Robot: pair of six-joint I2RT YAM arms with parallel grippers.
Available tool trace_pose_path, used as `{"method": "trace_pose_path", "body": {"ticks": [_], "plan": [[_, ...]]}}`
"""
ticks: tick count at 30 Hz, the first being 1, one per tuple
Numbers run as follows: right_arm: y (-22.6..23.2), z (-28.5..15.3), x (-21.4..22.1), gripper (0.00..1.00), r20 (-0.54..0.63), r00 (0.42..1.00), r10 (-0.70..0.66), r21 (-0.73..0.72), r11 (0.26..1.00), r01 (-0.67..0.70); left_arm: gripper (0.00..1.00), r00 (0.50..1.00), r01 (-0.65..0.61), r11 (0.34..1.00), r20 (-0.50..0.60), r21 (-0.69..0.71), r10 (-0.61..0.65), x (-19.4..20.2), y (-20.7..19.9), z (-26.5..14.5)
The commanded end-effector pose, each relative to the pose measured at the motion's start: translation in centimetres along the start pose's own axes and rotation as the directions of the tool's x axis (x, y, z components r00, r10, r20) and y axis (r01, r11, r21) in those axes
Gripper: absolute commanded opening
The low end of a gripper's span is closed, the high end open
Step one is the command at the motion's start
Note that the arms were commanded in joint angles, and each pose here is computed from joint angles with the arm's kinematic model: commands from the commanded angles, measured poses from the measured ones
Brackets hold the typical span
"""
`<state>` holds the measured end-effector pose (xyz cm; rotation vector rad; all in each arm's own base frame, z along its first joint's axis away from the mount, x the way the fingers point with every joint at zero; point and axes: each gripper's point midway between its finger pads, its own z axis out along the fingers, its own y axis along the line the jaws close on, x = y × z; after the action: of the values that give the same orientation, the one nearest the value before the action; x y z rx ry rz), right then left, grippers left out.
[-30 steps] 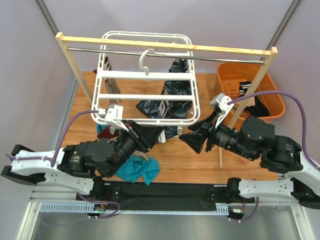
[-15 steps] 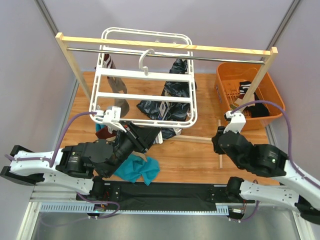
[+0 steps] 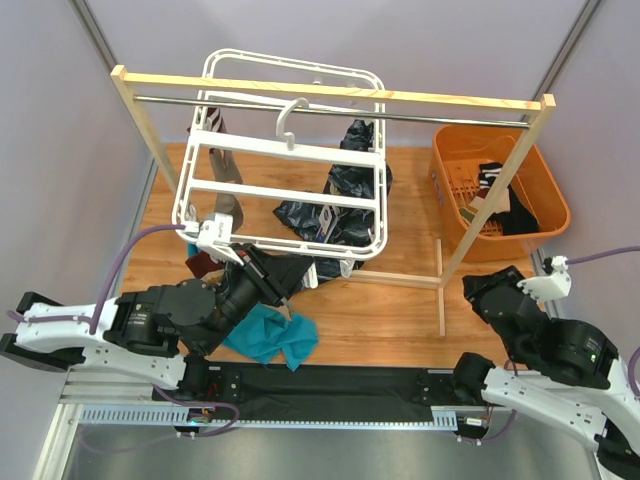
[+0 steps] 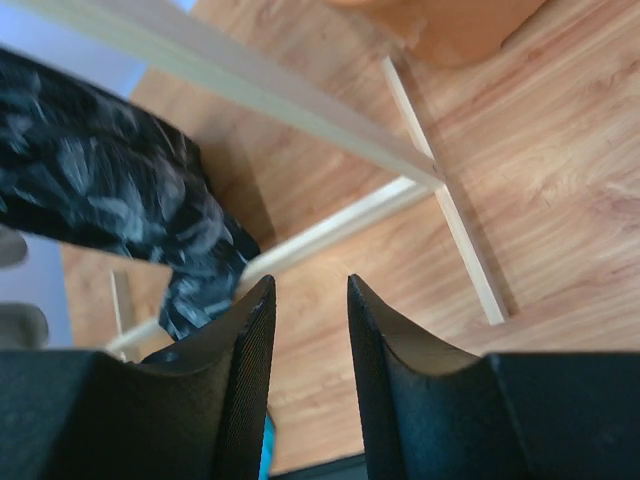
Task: Clip the socks to the hanger
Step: Pick up the sock.
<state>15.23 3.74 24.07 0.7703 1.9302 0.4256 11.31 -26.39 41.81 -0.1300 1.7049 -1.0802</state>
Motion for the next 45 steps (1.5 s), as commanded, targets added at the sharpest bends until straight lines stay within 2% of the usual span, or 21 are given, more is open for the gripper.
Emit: {"method": "trace_pose_path", "body": {"ticks": [1,7,8,9,10,11,12,13,15,18,23,25,27,29,30,31,33,34,36,38,45], "plan": [[-5.1,-0.5,-3.8,0.36,0.18,0.98,-0.083,0.224,0.974,0.042,0.0,1.0,-0.012,1.0,-0.018,0.001,0.012,0.4,0.5,-0.2],[-4.0,0.4,-5.8,0.38,0.286,0.953,-0.1,0.319,0.948,0.004,0.0,0.999,-0.018,1.0,-0.033,0.016,0.018,0.2,0.9,-0.7],[-4.0,0.8,-5.8,0.39,0.259,0.949,-0.179,0.348,0.934,0.081,0.0,0.999,-0.019,1.0,-0.033,0.016,0.02,0.2,1.0,-0.8],[-4.5,1.2,-6.5,0.39,0.279,0.942,-0.186,0.406,0.912,0.06,0.0,0.999,-0.025,1.0,-0.035,0.014,0.025,0.4,1.3,-0.8],[-2.9,3.3,-5.6,0.39,0.256,0.959,-0.12,0.352,0.936,0.023,0.0,0.999,-0.018,1.0,-0.031,0.016,0.019,0.1,1.4,-1.0],[-3.2,4.2,-5.9,0.4,0.231,0.964,-0.132,0.371,0.928,0.038,0.0,0.999,-0.021,1.0,-0.031,0.012,0.021,0.2,1.7,-1.0],[-6.4,4.5,-7.8,0.39,0.254,0.959,-0.127,0.492,0.87,-0.015,0.0,0.999,-0.021,1.0,-0.03,0.013,0.021,0.2,1.7,-1.0],[-5.1,6.0,-7.7,0.38,0.209,0.976,-0.052,0.392,0.919,-0.035,0.0,0.999,-0.016,1.0,-0.028,0.017,0.017,-0.1,1.8,-1.2],[-8.6,5.2,-10.8,0.36,0.293,0.956,0.007,0.454,0.879,-0.145,0.0,0.999,-0.027,1.0,-0.024,0.01,0.028,-0.2,2.0,-1.2],[-7.4,7.3,-13.7,0.38,0.299,0.951,0.074,0.332,0.927,-0.177,0.0,0.999,-0.039,0.999,-0.022,0.004,0.039,-0.3,2.2,-1.2],[-3.8,15.6,-17.1,0.5,0.1,0.993,0.063,0.17,0.982,-0.079,0.0,0.999,-0.046,0.999,-0.012,0.016,0.047,-0.1,2.0,-1.0],[-1.8,17.3,-20.0,0.54,0.116,0.993,0.013,0.119,0.993,-0.027,0.0,0.999,-0.032,0.999,-0.004,0.024,0.032,-0.2,1.8,-1.0],[-2.5,21.5,-20.4,0.62,0.041,0.999,0.016,0.131,0.991,-0.021,0.0,0.999,-0.031,0.999,-0.009,0.028,0.031,0.4,1.9,-0.8],[-1.1,23.9,-23.1,0.67,0.048,0.999,-0.015,0.103,0.995,0.01,0.0,1.0,-0.025,0.999,-0.008,0.033,0.025,0.8,1.8,-0.6],[-2.8,27.3,-22.0,0.68,-0.022,1.0,0.001,0.137,0.991,0.002,0.0,1.0,-0.021,0.999,-0.003,0.031,0.021,0.8,1.8,-0.6],[-1.5,27.8,-24.6,0.69,0.022,0.999,-0.025,0.132,0.991,0.022,0.0,1.0,-0.014,0.999,-0.003,0.036,0.014,1.0,1.5,-0.4],[-3.1,32.4,-23.4,0.78,-0.041,0.997,-0.071,0.202,0.976,0.078,0.0,1.0,-0.012,0.999,-0.011,0.039,0.012,1.4,1.3,-0.3],[-1.4,32.9,-26.0,0.79,0.006,0.994,-0.108,0.188,0.977,0.105,0.0,1.0,-0.006,0.999,-0.01,0.04,0.006,1.5,1.1,-0.2],[-3.2,36.7,-24.4,0.83,-0.067,0.989,-0.135,0.252,0.956,0.148,0.0,1.0,-0.002,0.999,-0.016,0.036,0.003,1.9,1.0,0.0],[-2.3,38.4,-25.6,0.85,-0.052,0.985,-0.163,0.241,0.956,0.17,0.0,1.0,0.002,1.0,-0.009,0.031,-0.001,1.9,1.1,0.1],[-5.7,44.0,-22.5,0.85,-0.109,0.976,-0.189,0.29,0.933,0.213,0.0,1.0,0.004,1.0,-0.005,0.022,-0.004,2.0,1.1,0.2]]}}
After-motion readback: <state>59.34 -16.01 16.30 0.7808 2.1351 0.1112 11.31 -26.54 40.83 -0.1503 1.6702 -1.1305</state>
